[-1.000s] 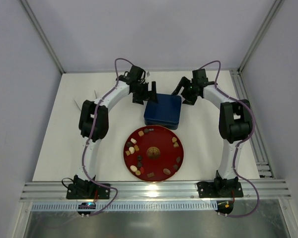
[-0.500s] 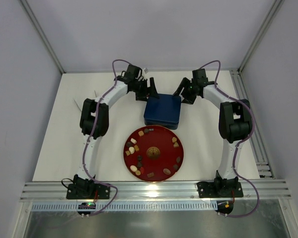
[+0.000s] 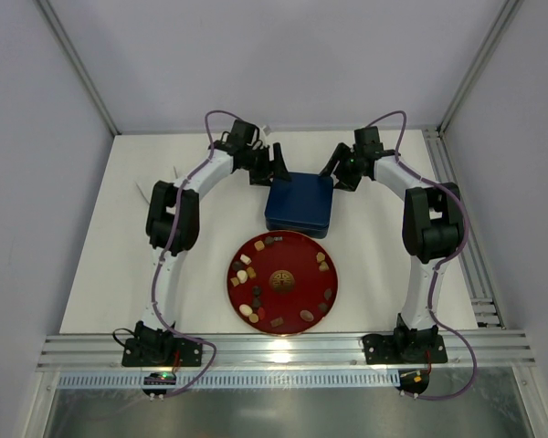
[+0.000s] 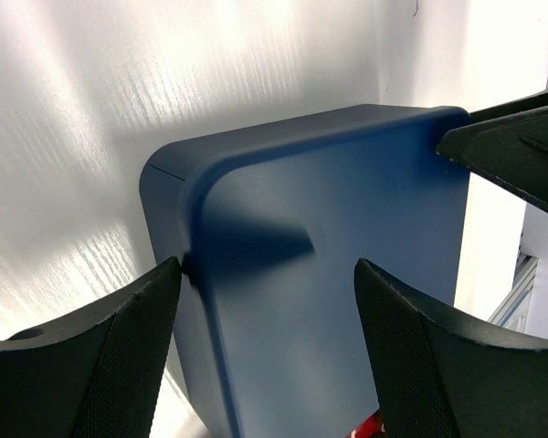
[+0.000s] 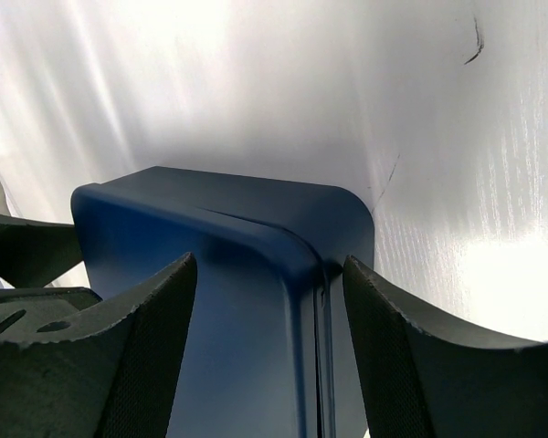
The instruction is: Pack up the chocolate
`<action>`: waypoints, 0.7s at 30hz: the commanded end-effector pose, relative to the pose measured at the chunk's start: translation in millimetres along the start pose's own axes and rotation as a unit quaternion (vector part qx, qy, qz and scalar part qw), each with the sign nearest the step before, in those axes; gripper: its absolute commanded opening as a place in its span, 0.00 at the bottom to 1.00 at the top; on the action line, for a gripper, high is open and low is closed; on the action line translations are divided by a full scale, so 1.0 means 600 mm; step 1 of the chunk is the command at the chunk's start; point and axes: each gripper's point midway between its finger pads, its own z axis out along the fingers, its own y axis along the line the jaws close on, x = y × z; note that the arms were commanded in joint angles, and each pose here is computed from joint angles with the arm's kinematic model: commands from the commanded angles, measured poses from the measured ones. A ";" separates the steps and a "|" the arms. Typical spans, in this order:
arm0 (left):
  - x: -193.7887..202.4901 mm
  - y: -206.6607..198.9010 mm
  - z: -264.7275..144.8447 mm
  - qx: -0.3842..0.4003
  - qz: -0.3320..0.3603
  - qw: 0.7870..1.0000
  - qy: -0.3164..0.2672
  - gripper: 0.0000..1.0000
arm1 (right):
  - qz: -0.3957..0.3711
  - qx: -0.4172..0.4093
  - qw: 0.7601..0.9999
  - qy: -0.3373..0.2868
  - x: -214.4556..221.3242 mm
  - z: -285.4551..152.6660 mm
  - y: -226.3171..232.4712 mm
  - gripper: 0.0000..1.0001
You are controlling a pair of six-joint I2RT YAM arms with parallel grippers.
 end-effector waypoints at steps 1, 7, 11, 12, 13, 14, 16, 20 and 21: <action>-0.032 -0.058 -0.041 0.040 0.028 0.998 -0.032 0.74 | -0.009 -0.015 1.000 -0.014 -0.012 0.002 0.012 0.66; -0.036 -0.063 -0.053 0.041 0.030 0.998 -0.038 0.72 | -0.013 -0.013 1.000 -0.016 -0.013 0.001 0.011 0.66; -0.042 -0.071 -0.062 0.044 0.032 0.998 -0.044 0.70 | -0.014 -0.013 1.000 -0.017 -0.013 0.001 0.010 0.63; -0.044 -0.071 -0.063 0.044 0.033 0.997 -0.045 0.69 | -0.013 -0.013 1.000 -0.017 -0.012 0.001 0.010 0.63; -0.043 -0.072 -0.064 0.044 0.033 0.997 -0.045 0.69 | -0.014 -0.014 1.000 -0.017 -0.012 0.000 0.011 0.63; -0.045 -0.075 -0.067 0.045 0.035 0.997 -0.047 0.69 | -0.015 -0.014 1.000 -0.018 -0.013 0.000 0.011 0.63; -0.045 -0.075 -0.067 0.046 0.035 0.997 -0.046 0.69 | -0.014 -0.016 1.000 -0.018 -0.013 -0.001 0.012 0.62; -0.043 -0.074 -0.066 0.045 0.033 0.997 -0.044 0.69 | -0.014 -0.016 1.000 -0.019 -0.014 -0.002 0.013 0.62; -0.039 -0.071 -0.064 0.044 0.031 0.998 -0.039 0.68 | -0.014 -0.016 1.000 -0.019 -0.014 -0.002 0.013 0.62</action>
